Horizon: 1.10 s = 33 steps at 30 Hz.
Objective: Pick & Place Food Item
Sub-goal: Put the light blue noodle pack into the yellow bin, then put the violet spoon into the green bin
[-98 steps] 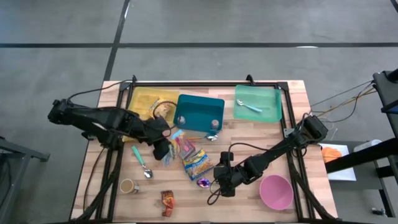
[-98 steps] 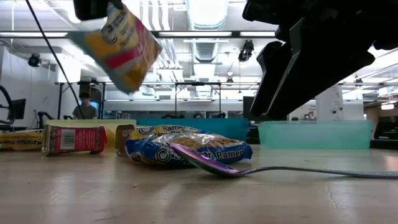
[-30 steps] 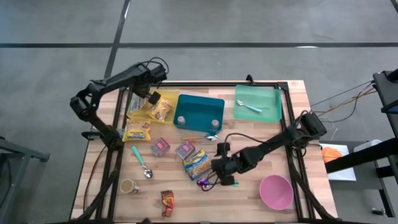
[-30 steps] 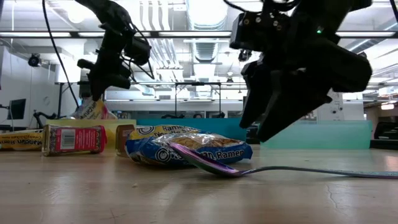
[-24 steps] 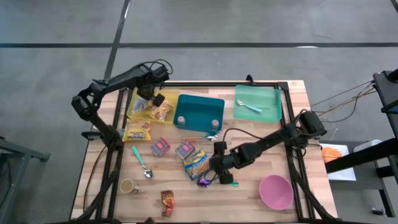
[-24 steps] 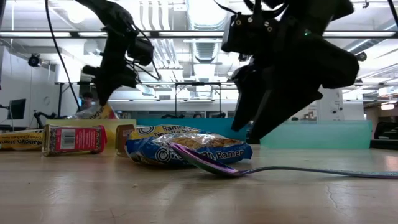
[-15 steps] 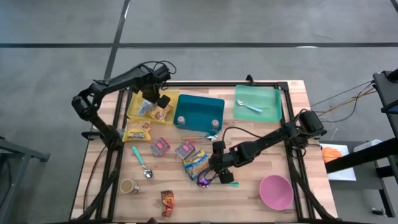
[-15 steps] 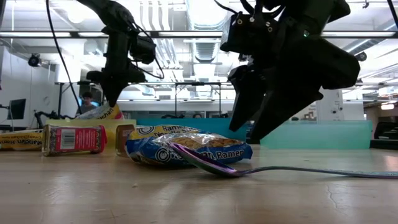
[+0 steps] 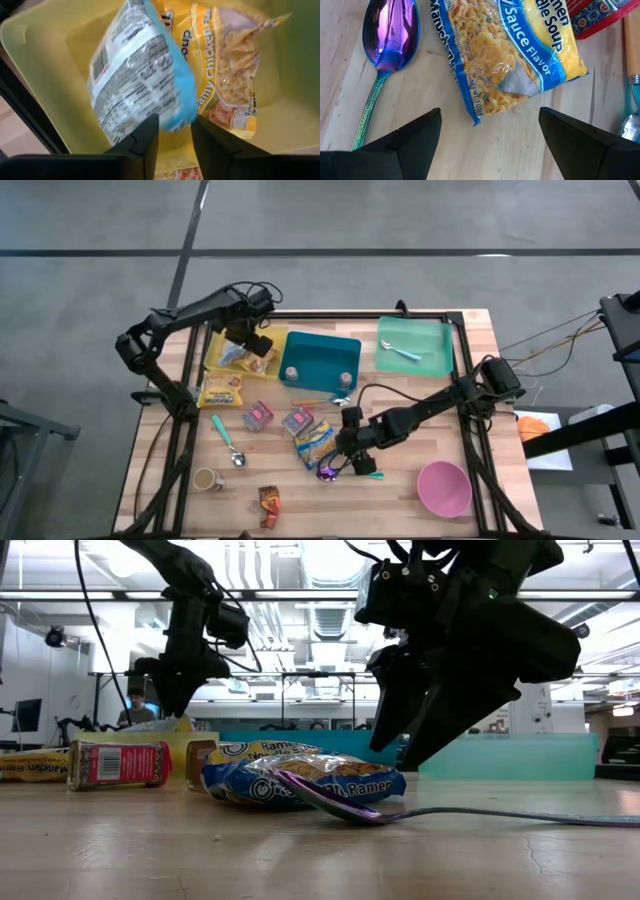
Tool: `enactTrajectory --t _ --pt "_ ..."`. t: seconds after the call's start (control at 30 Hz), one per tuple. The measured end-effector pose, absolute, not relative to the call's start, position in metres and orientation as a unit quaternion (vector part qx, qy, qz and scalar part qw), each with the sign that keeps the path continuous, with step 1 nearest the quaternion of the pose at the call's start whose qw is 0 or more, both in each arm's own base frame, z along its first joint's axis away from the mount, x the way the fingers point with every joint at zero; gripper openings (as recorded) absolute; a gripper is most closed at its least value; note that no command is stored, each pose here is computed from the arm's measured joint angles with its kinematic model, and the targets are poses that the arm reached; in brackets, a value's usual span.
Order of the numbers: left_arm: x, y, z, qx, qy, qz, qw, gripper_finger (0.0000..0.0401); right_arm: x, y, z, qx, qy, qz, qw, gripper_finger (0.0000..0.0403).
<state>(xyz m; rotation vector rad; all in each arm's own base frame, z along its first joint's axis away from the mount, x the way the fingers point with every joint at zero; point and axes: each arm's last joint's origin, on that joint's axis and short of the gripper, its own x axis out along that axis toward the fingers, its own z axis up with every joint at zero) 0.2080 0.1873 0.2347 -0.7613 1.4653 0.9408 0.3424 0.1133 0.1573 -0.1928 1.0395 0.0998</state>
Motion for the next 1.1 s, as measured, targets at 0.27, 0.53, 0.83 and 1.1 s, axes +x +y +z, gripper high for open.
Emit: enactTrajectory --t 0.27,0.53,0.83,1.1 --pt "0.206 0.186 0.230 -0.326 0.633 0.401 0.576 0.0188 0.342 0.113 0.157 -0.091 0.496 0.047 0.862 0.0331" --pt "0.208 0.187 0.233 -0.325 0.626 0.403 0.583 0.0223 0.342 0.113 0.157 -0.091 0.496 0.047 0.862 0.0331" --pt "0.220 0.177 0.242 -0.306 0.625 0.387 0.604 0.0224 0.342 0.113 0.157 -0.088 0.498 0.045 0.862 0.0331" --pt "0.245 0.131 0.250 -0.231 0.655 0.315 0.647 0.0224 0.342 0.113 0.157 -0.089 0.499 0.045 0.861 0.0331"
